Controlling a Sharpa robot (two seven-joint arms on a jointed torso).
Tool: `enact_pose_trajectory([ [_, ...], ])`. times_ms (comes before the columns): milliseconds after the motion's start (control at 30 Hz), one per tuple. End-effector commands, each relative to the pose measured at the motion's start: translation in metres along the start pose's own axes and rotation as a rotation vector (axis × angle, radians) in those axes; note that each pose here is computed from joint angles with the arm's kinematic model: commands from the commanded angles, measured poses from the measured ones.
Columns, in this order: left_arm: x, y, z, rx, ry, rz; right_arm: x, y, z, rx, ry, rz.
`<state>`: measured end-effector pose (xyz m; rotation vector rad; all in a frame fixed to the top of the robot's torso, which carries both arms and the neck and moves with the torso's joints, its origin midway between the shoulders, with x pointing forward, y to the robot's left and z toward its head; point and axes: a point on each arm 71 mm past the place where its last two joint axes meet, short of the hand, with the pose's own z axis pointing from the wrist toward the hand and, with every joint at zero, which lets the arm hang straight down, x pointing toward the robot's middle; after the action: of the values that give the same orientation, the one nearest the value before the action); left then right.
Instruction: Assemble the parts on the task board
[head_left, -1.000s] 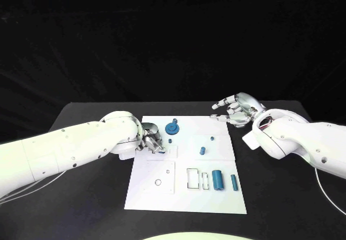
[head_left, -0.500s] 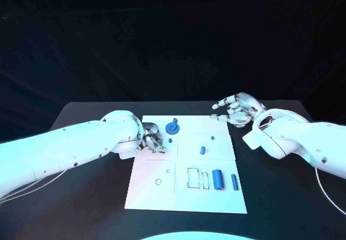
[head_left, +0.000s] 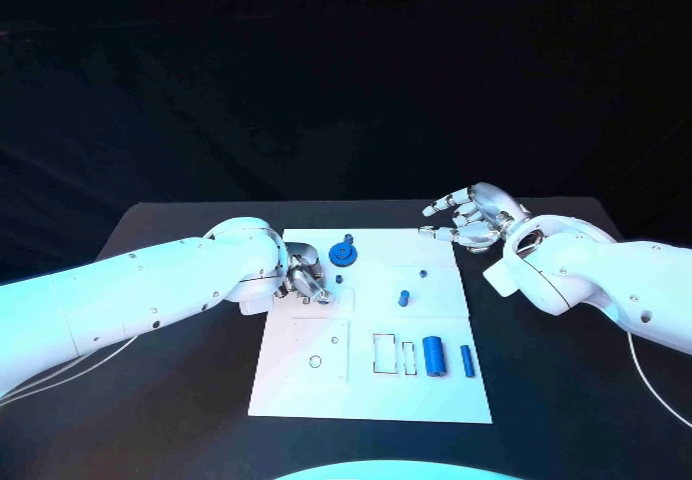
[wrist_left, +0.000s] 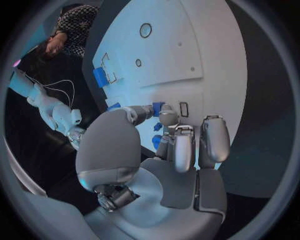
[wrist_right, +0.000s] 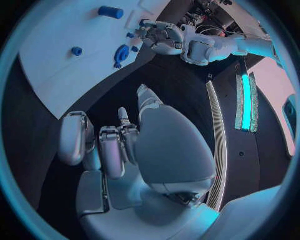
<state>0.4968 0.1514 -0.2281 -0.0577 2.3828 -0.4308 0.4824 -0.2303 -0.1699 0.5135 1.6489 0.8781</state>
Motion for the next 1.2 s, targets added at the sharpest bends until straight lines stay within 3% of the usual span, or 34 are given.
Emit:
enact_pose_trajectory([
  [33, 0.0047, -0.0013, 0.0023, -0.001, 0.031, 0.007, 0.0010, 0.0004, -0.0001, -0.006, 0.009, -0.004],
  [1200, 0.0010, 0.0055, 0.0046, -0.022, 0.017, 0.021, 0.0013, -0.0018, -0.0006, -0.003, 0.008, -0.002],
])
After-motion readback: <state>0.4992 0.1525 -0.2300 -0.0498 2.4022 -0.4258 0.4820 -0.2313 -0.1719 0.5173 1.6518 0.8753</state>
